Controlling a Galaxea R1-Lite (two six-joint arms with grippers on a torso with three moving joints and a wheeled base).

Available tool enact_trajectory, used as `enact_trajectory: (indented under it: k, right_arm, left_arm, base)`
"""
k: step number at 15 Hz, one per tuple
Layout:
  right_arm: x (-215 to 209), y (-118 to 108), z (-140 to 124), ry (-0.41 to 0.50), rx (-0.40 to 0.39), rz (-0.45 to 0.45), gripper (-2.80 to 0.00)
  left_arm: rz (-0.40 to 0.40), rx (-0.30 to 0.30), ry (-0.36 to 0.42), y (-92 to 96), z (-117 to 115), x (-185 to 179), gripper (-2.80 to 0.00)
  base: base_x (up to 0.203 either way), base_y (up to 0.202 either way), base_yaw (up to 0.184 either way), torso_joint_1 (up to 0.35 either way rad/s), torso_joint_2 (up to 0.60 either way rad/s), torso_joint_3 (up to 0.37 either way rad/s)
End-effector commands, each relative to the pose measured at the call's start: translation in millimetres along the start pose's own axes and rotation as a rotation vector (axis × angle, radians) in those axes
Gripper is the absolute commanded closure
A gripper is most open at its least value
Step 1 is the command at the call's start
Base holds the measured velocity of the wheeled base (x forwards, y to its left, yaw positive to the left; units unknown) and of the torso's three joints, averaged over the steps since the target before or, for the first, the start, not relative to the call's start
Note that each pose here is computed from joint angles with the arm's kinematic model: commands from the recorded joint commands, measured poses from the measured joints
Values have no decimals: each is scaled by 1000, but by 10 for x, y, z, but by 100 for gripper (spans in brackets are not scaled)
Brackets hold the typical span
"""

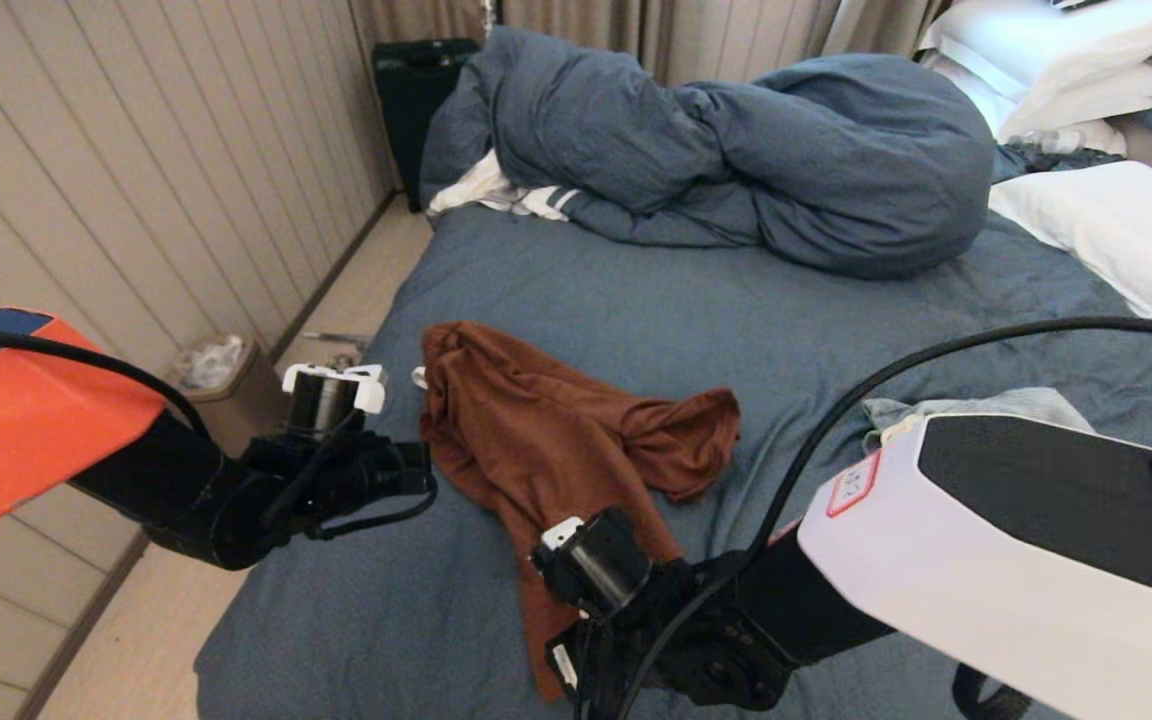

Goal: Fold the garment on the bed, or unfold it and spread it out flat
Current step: Fold the brown shorts

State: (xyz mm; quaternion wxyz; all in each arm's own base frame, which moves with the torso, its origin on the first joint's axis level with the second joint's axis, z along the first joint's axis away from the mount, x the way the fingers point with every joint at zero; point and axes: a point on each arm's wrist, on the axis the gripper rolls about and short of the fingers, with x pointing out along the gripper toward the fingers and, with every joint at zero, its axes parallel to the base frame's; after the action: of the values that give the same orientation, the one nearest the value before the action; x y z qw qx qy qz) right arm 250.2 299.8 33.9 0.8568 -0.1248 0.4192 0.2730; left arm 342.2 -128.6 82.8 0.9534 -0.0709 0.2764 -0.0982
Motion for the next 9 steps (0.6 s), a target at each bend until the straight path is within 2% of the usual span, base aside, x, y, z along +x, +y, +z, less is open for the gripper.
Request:
enact_trajectory:
  k: [1,3,9]
  right_arm:
    - [128,103,-84,30,-22,7,-280]
    - [213,116,-154,51,-26,7,-280]
    - [297,119,-150,7,-24,-24,-280]
  left_arm:
    - [1,0,4,2,-19,9,0]
    - [2,0,2,2,-12,-3,0]
    - [2,-2,0,-3,-10,-12,0]
  base:
    - [0,0,0,0,0,0]
    - [0,0,0,0,0,0]
    - [0,0,0,0,0,0]
